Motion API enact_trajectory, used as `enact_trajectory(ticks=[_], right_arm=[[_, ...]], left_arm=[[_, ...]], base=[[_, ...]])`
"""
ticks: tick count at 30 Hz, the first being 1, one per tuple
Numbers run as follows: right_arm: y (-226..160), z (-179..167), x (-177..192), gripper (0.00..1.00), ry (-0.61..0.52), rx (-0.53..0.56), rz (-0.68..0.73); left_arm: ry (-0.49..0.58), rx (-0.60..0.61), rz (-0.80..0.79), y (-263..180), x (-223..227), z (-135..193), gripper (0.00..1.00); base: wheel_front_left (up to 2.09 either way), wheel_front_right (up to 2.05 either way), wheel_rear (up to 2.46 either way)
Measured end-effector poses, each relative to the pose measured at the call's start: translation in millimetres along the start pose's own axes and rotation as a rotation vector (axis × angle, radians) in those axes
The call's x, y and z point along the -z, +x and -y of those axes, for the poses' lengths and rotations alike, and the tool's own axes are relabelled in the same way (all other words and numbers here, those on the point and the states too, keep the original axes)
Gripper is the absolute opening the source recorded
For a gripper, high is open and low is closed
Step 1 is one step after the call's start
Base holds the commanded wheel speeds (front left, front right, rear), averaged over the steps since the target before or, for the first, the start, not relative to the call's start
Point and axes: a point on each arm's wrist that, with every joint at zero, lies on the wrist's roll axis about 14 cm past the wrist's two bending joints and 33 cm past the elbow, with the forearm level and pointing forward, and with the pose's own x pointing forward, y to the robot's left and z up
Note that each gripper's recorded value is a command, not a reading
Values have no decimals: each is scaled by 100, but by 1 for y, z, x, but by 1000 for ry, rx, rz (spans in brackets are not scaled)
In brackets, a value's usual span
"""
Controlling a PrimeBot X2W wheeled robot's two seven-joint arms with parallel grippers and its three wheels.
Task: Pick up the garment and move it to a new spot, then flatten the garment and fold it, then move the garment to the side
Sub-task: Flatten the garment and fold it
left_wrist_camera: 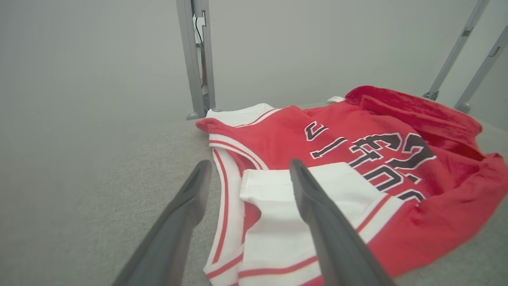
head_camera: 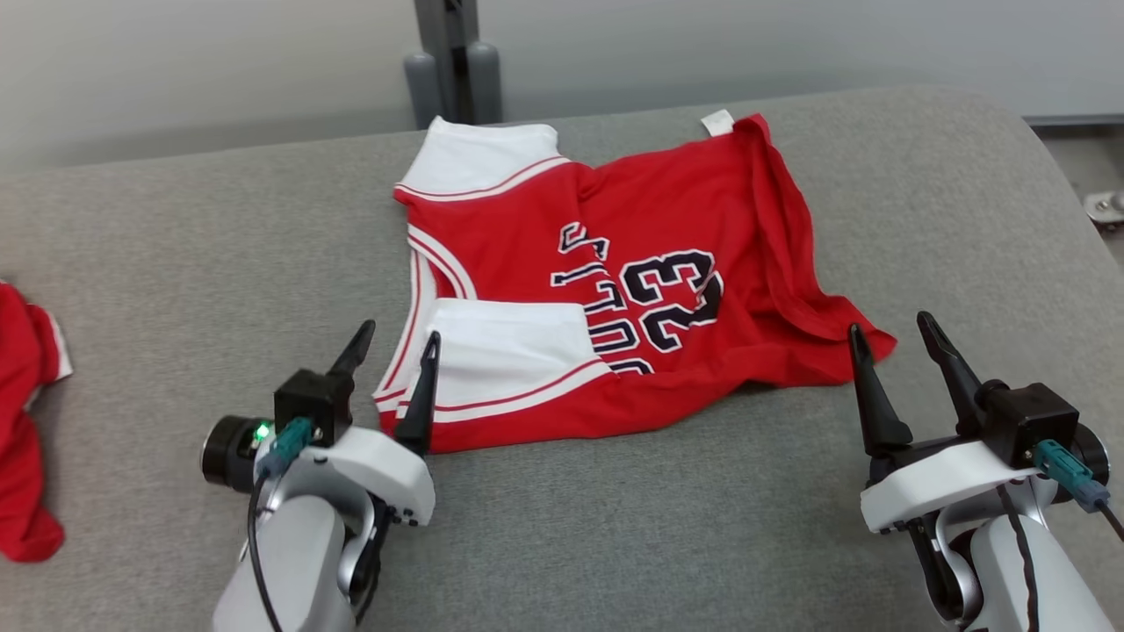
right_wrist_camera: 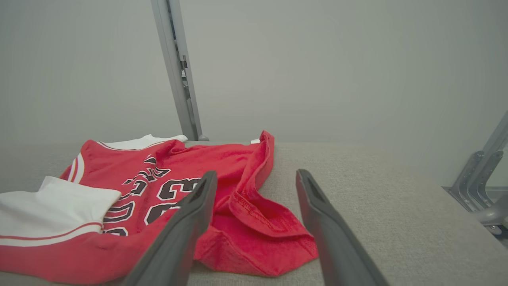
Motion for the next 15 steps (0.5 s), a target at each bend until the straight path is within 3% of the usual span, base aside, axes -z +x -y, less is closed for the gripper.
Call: enact_trajectory(ticks=[15], right_arm=[[-4, 29, 20, 100, 5, 98, -52]], left_arm=[[132, 80, -232, 66, 52, -2, 100]], base=[[0, 0, 0]])
